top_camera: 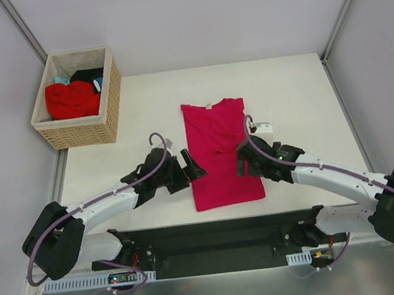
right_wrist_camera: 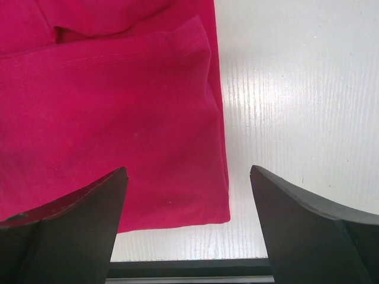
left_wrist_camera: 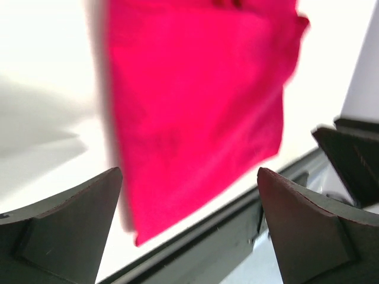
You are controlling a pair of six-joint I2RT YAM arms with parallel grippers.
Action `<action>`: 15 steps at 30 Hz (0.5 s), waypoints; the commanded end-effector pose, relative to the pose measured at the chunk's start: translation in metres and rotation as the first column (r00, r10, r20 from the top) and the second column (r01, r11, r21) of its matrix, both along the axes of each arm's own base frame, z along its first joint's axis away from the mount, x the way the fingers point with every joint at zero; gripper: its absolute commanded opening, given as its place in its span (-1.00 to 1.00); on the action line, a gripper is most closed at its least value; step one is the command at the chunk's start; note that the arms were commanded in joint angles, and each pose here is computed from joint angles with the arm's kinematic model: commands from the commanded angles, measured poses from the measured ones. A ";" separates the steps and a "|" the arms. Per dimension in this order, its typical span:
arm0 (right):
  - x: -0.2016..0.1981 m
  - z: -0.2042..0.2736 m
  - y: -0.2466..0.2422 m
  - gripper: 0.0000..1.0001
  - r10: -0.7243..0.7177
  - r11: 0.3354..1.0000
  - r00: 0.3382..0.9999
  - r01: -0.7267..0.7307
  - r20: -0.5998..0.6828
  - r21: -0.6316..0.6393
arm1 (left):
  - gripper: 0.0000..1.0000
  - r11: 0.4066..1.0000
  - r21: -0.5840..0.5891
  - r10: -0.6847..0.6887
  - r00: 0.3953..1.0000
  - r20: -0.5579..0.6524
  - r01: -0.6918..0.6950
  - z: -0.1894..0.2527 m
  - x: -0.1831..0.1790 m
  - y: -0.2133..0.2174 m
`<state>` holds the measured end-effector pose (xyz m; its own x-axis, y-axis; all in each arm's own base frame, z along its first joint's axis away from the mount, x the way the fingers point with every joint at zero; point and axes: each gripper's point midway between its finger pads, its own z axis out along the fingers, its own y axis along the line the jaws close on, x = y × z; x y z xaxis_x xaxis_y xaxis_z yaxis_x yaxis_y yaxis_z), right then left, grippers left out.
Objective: Fold and stack the t-shirts
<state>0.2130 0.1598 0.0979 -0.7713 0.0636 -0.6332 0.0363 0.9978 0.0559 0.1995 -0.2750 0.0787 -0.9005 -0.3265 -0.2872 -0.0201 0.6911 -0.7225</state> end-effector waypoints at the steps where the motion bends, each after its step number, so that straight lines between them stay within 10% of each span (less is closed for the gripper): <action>1: 0.010 0.009 0.001 0.77 0.009 1.000 1.000 -0.009 0.029 -0.019 | 0.97 0.998 0.051 0.026 0.999 0.023 -0.027 -0.001 0.016 0.025; 15: 0.030 0.002 -0.003 0.70 -0.019 1.000 0.998 0.020 0.055 -0.014 | 0.66 0.993 0.045 0.105 0.994 0.000 -0.105 -0.035 0.061 0.032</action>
<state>0.2247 0.1564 0.0946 -0.7660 0.0530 -0.6407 0.0385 0.9986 0.0365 0.2395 -0.2343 0.0412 -0.8746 -0.3884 -0.2901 -0.1177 0.7506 -0.6502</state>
